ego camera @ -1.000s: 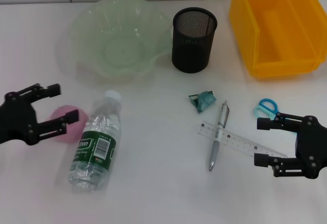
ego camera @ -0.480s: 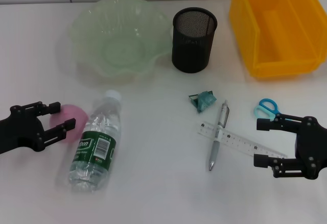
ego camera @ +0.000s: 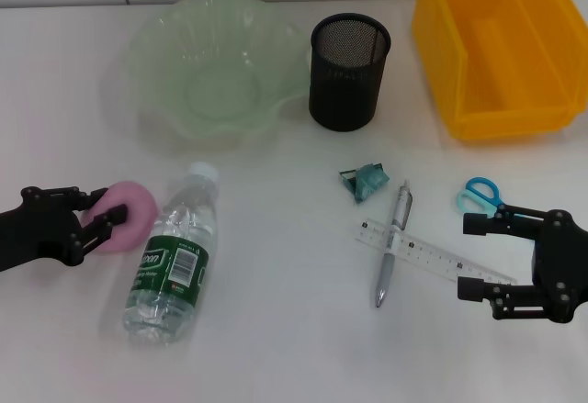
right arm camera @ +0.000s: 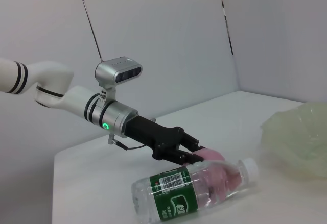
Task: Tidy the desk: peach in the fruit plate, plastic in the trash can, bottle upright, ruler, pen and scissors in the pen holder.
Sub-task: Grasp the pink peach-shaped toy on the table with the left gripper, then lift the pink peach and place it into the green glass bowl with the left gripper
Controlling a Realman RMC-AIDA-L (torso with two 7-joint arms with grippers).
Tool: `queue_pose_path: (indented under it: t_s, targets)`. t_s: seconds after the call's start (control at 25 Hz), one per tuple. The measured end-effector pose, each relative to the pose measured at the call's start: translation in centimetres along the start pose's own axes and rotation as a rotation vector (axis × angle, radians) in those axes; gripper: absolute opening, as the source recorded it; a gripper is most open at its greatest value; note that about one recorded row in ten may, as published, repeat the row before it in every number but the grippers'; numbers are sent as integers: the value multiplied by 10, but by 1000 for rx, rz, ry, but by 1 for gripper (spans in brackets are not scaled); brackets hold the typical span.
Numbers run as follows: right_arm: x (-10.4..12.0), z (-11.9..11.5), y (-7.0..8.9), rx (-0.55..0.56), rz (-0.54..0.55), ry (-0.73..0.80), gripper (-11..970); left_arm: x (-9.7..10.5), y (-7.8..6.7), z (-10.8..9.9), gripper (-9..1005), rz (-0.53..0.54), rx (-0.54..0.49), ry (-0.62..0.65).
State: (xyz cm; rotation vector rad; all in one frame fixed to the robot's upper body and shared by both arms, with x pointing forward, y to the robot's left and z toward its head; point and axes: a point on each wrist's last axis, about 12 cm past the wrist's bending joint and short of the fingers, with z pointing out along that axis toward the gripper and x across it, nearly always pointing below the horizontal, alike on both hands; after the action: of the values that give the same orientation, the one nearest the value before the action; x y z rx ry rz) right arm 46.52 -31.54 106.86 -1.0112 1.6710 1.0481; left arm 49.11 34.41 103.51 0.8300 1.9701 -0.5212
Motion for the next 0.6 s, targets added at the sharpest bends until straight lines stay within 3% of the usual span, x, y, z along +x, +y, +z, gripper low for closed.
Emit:
queue_pose_path:
  t_s: [0.2, 0.6]
  targets:
    - [0, 0, 0, 0, 0, -1, 822, -1, 0, 3, 295, 1, 2, 7]
    - [-1, 0, -1, 2, -2, -3, 822, -13, 0, 1, 164, -46, 15, -69]
